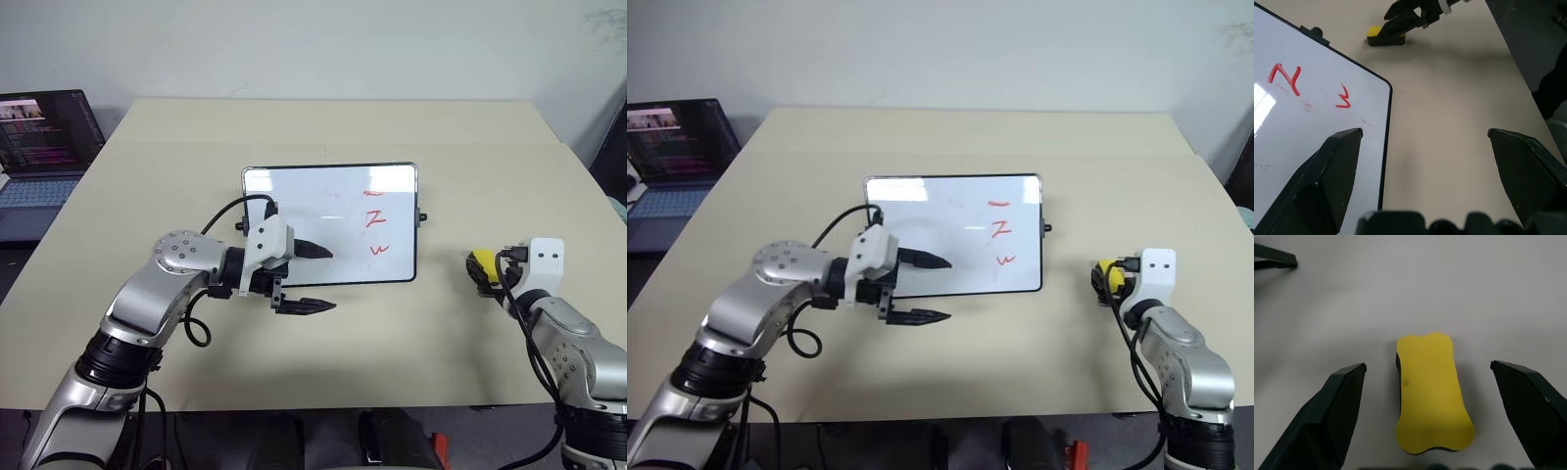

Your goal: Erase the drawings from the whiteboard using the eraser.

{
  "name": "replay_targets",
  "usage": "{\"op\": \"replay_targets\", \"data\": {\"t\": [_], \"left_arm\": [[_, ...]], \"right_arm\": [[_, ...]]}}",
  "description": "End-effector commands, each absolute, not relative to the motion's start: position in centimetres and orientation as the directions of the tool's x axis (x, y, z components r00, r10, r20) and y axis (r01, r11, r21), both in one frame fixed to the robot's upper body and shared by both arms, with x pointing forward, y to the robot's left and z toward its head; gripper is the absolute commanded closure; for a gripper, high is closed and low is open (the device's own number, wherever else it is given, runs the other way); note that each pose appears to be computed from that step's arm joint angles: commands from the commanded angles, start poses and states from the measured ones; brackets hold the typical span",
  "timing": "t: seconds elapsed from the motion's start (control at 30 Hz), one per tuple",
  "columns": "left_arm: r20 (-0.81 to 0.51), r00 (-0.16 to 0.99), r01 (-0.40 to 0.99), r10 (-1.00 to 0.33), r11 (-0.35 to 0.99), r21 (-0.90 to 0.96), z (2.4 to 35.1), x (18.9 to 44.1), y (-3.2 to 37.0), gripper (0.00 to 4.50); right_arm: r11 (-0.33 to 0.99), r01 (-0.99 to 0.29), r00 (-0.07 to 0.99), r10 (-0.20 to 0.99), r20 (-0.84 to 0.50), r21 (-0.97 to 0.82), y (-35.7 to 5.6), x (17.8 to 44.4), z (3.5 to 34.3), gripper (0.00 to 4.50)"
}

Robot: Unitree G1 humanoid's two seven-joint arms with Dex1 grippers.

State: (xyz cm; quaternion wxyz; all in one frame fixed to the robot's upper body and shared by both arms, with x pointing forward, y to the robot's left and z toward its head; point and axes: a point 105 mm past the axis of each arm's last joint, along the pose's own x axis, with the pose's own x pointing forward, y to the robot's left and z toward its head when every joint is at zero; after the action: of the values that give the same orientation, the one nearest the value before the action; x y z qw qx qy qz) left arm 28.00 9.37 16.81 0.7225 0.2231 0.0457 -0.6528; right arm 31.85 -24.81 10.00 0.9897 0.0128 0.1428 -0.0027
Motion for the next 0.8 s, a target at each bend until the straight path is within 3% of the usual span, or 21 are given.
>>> {"op": "replay_targets", "data": {"t": [0.03,0.8], "left_arm": [[-0.335,0.152,0.952,-0.930,0.046,0.302,17.76,27.67,9.23,0.00],[-0.310,0.166,0.947,-0.936,0.064,0.315,18.04,27.83,8.96,0.00]], "right_arm": [[1.000,0.005,0.973,-0.001,-0.231,0.017,-25.03,32.29,11.22,0.04],[0.999,0.008,0.973,0.000,-0.233,0.032,-25.58,33.05,10.55,0.04]]}}
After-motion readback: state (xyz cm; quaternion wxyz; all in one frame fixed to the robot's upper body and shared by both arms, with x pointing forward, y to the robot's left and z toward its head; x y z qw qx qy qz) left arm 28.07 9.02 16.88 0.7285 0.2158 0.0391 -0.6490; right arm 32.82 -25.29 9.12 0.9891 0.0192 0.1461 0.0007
